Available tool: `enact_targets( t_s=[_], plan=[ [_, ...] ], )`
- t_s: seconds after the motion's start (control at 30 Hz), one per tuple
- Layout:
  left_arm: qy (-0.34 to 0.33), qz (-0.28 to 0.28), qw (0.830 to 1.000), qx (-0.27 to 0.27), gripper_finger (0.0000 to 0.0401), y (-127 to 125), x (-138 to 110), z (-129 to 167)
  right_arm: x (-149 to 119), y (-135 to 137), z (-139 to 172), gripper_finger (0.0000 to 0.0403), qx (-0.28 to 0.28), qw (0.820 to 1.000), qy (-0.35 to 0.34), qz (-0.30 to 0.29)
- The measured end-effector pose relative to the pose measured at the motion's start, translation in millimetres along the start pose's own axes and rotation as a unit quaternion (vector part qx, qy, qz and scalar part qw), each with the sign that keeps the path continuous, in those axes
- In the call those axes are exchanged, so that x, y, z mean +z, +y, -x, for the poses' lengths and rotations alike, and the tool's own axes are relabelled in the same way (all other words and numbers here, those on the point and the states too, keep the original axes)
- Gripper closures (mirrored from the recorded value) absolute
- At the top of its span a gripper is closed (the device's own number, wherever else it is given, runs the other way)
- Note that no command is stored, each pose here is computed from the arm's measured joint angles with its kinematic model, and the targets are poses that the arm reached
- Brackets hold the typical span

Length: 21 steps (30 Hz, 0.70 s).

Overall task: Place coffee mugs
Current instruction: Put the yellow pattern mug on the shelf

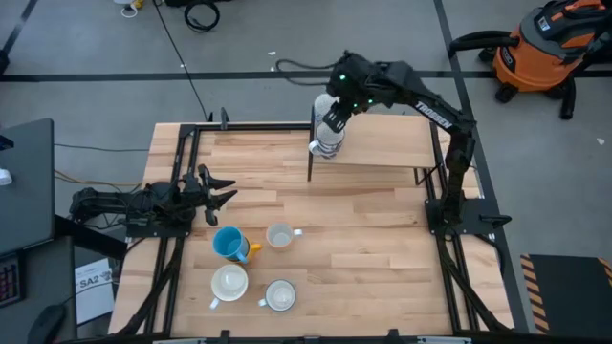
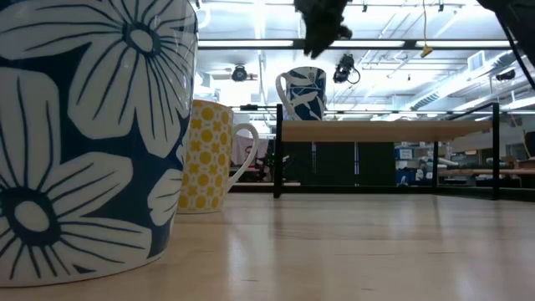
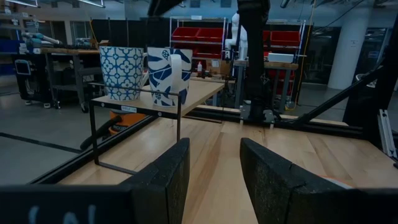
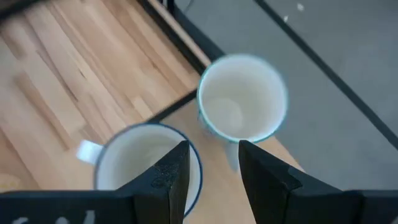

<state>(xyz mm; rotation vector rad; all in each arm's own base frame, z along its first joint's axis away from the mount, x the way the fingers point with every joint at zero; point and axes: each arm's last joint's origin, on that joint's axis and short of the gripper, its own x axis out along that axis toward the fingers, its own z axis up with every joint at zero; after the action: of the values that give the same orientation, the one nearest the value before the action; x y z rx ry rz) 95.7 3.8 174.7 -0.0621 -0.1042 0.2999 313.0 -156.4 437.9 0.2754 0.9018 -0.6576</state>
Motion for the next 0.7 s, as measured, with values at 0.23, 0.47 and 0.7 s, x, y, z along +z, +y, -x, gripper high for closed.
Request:
enact_targets(
  t_s=[0.23, 0.47, 0.7],
  plan=[
    [0.000, 0.000, 1.000, 0.000, 0.0252, 0, 0, 0, 0, 4, 30, 0.0259, 0.082, 0.995, -0.047, -0.027],
    [-0.012, 0.024, 1.000, 0.000, 0.0252, 0, 2, 0, -5, 21, 36, 0.0259, 0.173, 0.983, -0.017, -0.059],
    [-0.054, 0.100, 0.993, -0.016, 0.0252, -1, 19, 1, -22, 54, 44, 0.0259, 0.202, 0.979, 0.023, 0.026]
  ],
)
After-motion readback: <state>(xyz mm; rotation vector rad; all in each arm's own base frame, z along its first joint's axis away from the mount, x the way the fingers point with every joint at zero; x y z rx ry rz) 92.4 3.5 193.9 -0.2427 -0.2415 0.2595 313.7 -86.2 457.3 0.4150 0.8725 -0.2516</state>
